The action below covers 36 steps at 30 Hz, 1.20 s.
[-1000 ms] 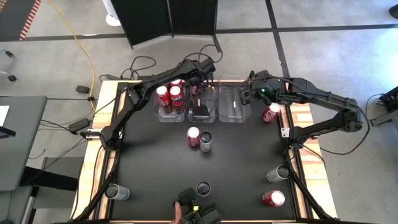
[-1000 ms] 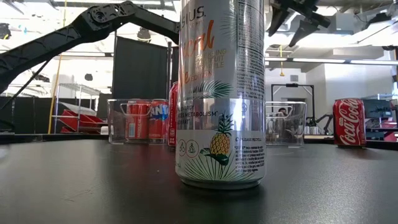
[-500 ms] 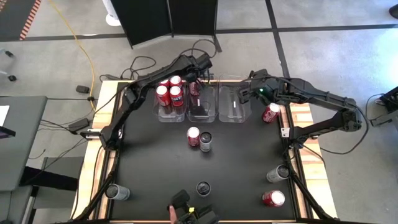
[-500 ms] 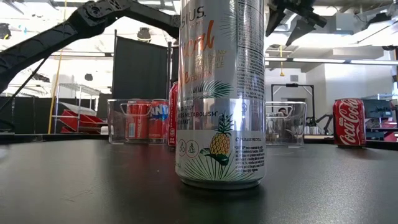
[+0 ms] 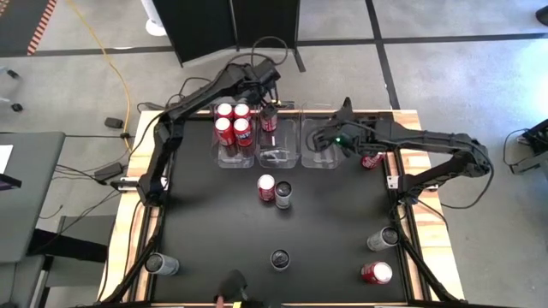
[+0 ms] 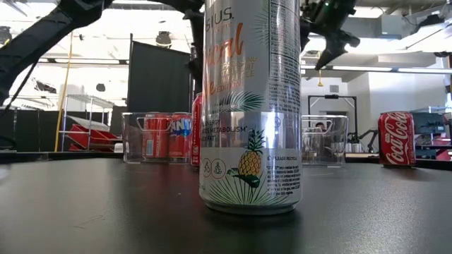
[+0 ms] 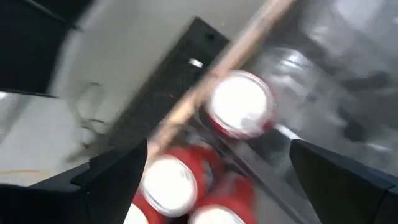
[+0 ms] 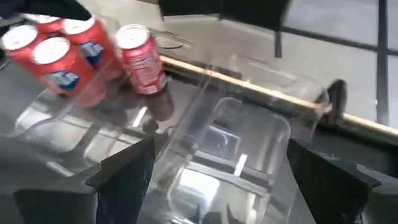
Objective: Sort soda cans
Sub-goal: Put the middle left red and white soda can into the middle transparent bin
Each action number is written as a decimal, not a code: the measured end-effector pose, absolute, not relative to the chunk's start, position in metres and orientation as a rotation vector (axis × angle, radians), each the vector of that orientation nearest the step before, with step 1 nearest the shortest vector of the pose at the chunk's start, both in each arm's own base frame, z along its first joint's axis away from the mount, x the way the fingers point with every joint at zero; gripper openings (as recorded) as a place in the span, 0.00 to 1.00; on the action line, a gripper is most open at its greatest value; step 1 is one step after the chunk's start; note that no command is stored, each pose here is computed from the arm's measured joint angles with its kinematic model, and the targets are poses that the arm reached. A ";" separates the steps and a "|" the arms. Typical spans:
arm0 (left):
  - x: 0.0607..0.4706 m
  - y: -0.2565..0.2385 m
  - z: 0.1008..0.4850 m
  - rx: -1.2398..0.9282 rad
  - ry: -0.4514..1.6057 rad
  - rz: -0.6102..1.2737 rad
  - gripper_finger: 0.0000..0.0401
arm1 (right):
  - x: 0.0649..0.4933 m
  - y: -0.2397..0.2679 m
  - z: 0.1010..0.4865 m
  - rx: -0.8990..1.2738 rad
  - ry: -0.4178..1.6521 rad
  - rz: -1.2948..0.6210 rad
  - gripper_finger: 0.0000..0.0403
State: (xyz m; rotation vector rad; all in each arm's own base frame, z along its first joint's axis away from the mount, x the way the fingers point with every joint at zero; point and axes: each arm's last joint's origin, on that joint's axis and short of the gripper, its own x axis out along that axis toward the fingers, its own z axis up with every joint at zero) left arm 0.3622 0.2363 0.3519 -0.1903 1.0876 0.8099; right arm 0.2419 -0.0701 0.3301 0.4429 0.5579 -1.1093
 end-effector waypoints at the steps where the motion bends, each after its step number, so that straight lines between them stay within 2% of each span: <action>1: 0.357 0.231 0.359 -0.235 1.074 0.774 0.97 | 0.243 -0.070 0.331 0.425 0.560 -1.098 0.94; 3: 0.347 0.212 0.383 -0.270 1.017 0.725 0.97 | 0.242 -0.071 0.331 0.396 0.574 -1.095 0.94; 7: 0.327 0.173 0.429 -0.200 0.862 0.718 0.95 | 0.240 -0.073 0.329 0.384 0.599 -1.113 0.94; 14: 0.307 0.131 0.443 -0.144 0.859 0.641 0.93 | 0.230 -0.092 0.325 0.390 0.647 -1.200 0.94; 17: 0.304 0.109 0.434 -0.185 0.871 0.564 0.93 | 0.233 -0.100 0.327 0.343 0.656 -1.125 0.94; 22: 0.292 0.066 0.397 -0.190 0.863 0.422 0.93 | 0.241 -0.106 0.332 0.257 0.665 -0.936 0.94; 24: 0.289 0.053 0.380 -0.209 0.803 0.272 0.93 | 0.242 -0.106 0.333 0.257 0.651 -0.928 0.94; 26: 0.291 0.043 0.363 -0.159 0.736 0.085 0.93 | 0.242 -0.107 0.333 0.257 0.653 -0.927 0.94; 27: 0.292 0.038 0.354 -0.120 0.711 0.048 0.93 | 0.242 -0.108 0.333 0.254 0.654 -0.929 0.94; 30: 0.296 0.035 0.331 -0.021 0.683 0.009 0.93 | 0.242 -0.111 0.334 0.229 0.661 -0.910 0.94; 36: 0.312 0.037 0.290 0.032 0.822 -0.027 0.93 | 0.240 -0.117 0.334 0.209 0.671 -0.872 0.94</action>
